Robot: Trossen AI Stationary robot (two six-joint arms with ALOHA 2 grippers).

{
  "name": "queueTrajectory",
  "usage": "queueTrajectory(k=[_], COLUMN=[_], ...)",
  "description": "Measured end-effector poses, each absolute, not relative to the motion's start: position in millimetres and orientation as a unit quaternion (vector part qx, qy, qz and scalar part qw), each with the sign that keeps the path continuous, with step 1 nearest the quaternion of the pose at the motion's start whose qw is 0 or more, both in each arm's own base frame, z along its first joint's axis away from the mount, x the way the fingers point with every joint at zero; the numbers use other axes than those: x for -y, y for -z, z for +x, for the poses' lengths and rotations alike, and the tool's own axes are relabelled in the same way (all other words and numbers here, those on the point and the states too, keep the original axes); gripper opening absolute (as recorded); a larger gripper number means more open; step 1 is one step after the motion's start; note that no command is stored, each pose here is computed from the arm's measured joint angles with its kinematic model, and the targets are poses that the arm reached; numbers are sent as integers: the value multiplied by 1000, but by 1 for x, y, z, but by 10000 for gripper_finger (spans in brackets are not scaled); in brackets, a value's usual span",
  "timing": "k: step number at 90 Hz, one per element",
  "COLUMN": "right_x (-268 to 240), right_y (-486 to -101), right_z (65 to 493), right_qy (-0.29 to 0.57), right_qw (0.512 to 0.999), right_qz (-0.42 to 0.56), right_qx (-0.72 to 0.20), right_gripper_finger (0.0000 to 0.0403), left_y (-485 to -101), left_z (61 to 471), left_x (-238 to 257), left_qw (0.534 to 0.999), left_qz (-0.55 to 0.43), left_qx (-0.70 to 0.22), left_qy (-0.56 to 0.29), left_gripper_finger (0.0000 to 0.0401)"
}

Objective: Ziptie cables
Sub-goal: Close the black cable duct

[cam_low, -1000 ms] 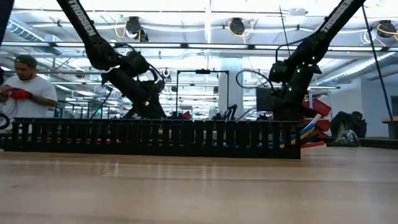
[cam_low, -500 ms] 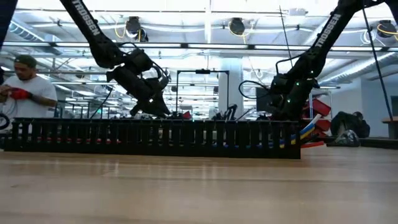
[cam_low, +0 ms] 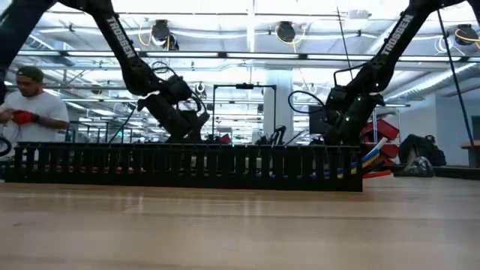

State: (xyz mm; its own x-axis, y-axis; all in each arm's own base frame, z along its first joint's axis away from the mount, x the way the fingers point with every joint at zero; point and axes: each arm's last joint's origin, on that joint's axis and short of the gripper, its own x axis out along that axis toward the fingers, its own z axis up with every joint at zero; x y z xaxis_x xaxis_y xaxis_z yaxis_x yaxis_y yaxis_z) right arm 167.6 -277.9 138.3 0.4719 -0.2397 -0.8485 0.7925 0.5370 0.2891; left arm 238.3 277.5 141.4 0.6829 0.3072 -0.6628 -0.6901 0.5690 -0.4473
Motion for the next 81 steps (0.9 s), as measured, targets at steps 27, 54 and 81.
queueTrajectory(k=[27, 54, 81], right_x=[281, 279, 275], right_y=[-132, -131, -133], right_z=[173, 177, 184], right_qy=[305, 299, 279], right_qw=[797, 798, 808], right_qz=[367, 367, 357], right_qx=[-371, -374, -376], right_gripper_finger=[217, 171, 34], left_y=[-150, -146, -145], left_z=[242, 243, 243], left_x=[-283, -282, -281], left_qw=[845, 841, 841], left_qz=[-362, -362, -361], left_qx=[-263, -280, -284], left_qy=[-293, -289, -287], left_gripper_finger=[100, 100, 100])
